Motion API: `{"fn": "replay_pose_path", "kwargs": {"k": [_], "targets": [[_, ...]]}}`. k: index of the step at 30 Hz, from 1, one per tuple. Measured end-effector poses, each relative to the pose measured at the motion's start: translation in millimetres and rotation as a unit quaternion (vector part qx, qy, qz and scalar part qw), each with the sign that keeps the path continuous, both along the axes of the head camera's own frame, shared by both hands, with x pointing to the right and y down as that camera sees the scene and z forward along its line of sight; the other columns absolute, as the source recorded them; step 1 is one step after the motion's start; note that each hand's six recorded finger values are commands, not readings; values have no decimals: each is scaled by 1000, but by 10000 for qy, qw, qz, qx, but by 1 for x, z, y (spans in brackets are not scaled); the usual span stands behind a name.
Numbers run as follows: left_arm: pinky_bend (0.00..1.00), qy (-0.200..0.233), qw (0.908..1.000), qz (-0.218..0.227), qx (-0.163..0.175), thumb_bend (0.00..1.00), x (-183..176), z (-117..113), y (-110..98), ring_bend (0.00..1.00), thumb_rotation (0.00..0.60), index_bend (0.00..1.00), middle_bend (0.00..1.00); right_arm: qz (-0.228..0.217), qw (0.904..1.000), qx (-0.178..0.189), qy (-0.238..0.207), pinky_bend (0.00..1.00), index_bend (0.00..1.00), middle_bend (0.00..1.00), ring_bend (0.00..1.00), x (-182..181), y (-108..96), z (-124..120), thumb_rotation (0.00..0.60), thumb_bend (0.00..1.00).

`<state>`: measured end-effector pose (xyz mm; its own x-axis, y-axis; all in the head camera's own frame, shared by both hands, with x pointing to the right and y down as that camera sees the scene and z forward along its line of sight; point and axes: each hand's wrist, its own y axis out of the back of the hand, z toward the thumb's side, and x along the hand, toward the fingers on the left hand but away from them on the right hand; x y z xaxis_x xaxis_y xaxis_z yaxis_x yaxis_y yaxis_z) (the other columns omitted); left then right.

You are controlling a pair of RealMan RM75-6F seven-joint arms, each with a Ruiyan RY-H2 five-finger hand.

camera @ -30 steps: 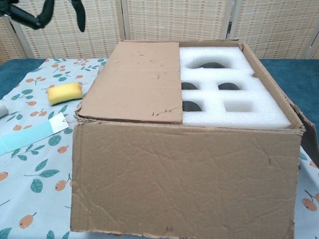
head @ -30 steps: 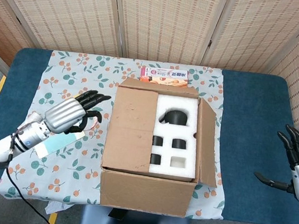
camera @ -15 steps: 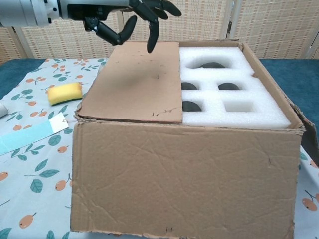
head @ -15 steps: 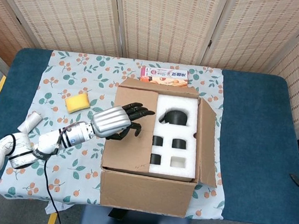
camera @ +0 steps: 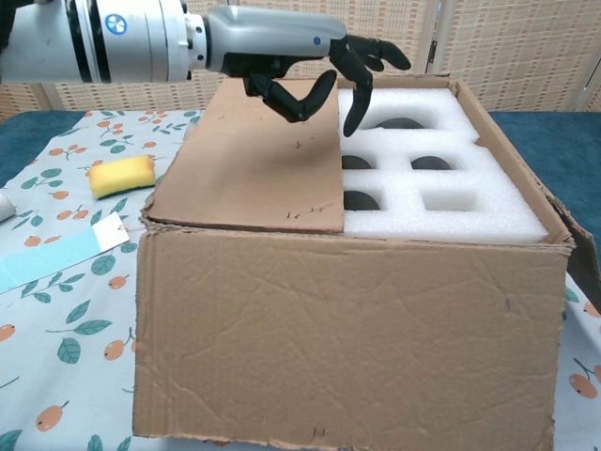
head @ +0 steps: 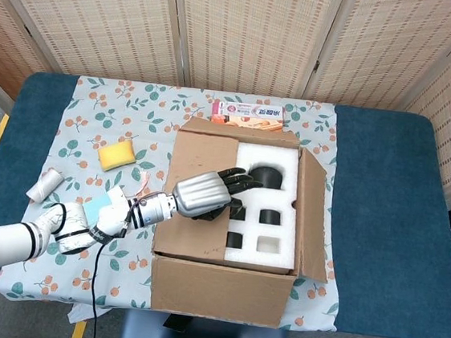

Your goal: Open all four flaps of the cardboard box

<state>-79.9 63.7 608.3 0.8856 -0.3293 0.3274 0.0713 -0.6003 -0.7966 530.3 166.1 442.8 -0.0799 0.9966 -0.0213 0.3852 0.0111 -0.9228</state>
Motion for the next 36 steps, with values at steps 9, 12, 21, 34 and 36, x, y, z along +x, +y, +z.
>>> {"fn": "replay_pose_path", "kwargs": {"k": [9, 12, 21, 34, 36], "targets": [[0, 62, 9999, -42, -138, 1000, 17, 9, -9, 0, 600, 465, 0, 7, 9996, -266, 10, 0, 139, 0, 0, 1, -2, 7, 376, 204], [0, 18, 9998, 14, -192, 1000, 23, 13, -10, 0, 600, 445, 0, -16, 9994, -355, -18, 0, 139, 0, 0, 2, -5, 10, 376, 209], [0, -332, 9993, 153, -25, 1000, 29, 31, -10, 0, 600, 491, 0, -28, 9993, -373, -76, 0, 147, 0, 0, 7, -7, 9, 376, 214], [0, -619, 9977, 140, 243, 1000, 19, 43, -13, 0, 600, 564, 0, -92, 9988, -462, -98, 0, 155, 0, 0, 7, -10, 12, 377, 220], [0, -668, 9972, 147, 310, 1000, 18, 43, -14, 0, 600, 581, 0, -110, 9988, -471, -96, 0, 155, 0, 0, 6, -11, 13, 375, 220]]}}
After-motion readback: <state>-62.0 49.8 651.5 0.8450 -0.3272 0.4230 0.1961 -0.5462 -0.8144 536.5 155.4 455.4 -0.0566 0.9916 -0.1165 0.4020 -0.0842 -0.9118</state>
